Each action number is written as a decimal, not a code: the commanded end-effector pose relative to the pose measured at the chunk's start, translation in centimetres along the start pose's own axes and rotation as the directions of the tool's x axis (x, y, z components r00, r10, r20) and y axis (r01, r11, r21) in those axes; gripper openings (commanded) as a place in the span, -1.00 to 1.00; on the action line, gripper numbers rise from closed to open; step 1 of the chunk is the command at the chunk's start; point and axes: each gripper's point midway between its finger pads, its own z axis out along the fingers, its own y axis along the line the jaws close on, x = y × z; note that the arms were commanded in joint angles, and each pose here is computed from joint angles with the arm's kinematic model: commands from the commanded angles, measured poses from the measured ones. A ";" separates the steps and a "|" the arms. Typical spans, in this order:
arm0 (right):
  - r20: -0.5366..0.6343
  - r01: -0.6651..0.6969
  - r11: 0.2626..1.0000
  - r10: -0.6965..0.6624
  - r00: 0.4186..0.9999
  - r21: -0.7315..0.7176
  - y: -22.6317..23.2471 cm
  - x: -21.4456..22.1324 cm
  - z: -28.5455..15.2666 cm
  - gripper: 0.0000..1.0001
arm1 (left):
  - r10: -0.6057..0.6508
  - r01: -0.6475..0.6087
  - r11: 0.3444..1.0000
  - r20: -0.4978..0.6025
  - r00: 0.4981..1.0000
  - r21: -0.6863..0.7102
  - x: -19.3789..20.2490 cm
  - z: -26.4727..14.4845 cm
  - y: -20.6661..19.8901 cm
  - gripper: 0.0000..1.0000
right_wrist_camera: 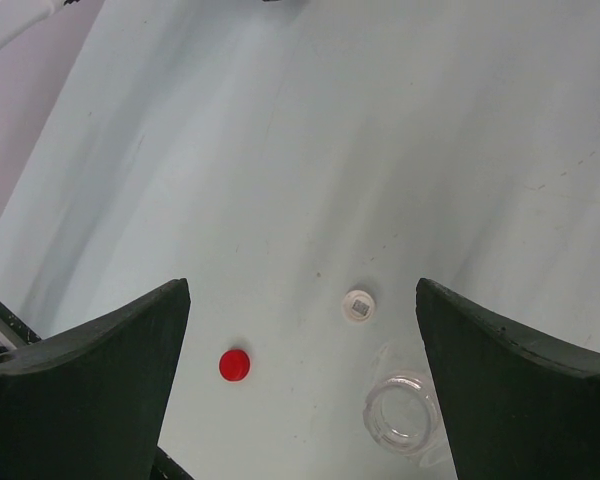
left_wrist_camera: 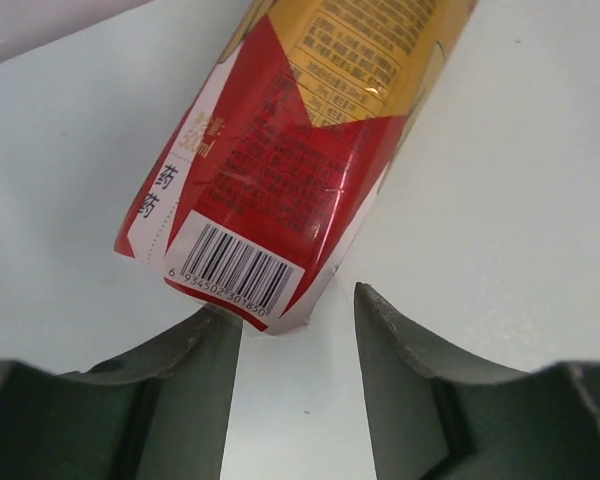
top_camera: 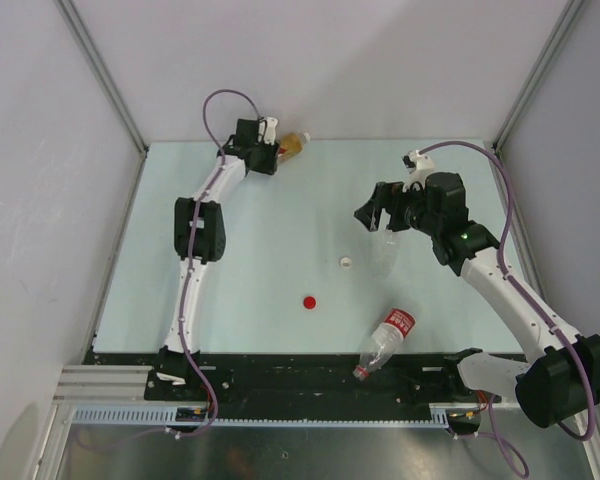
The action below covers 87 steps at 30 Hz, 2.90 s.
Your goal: Unscrew the bottle caps
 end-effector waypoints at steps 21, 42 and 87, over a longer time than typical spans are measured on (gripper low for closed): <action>0.021 0.015 0.999 -0.015 1.000 0.029 -0.1 -1.1 -1.4 0.99 | 0.119 -0.150 0.981 0.232 0.965 0.123 -10.6 -9.3 -6.7 0.88; 0.002 0.012 0.999 -0.012 1.000 0.049 -0.6 -0.6 -1.3 0.99 | 0.174 -0.205 0.972 0.230 0.958 0.119 -8.8 -4.0 -6.1 0.99; 0.023 0.013 1.000 -0.013 1.000 0.024 0.2 -1.2 -3.3 0.99 | 0.107 -0.098 0.977 -0.036 0.994 0.190 0.0 -7.4 -10.6 -0.63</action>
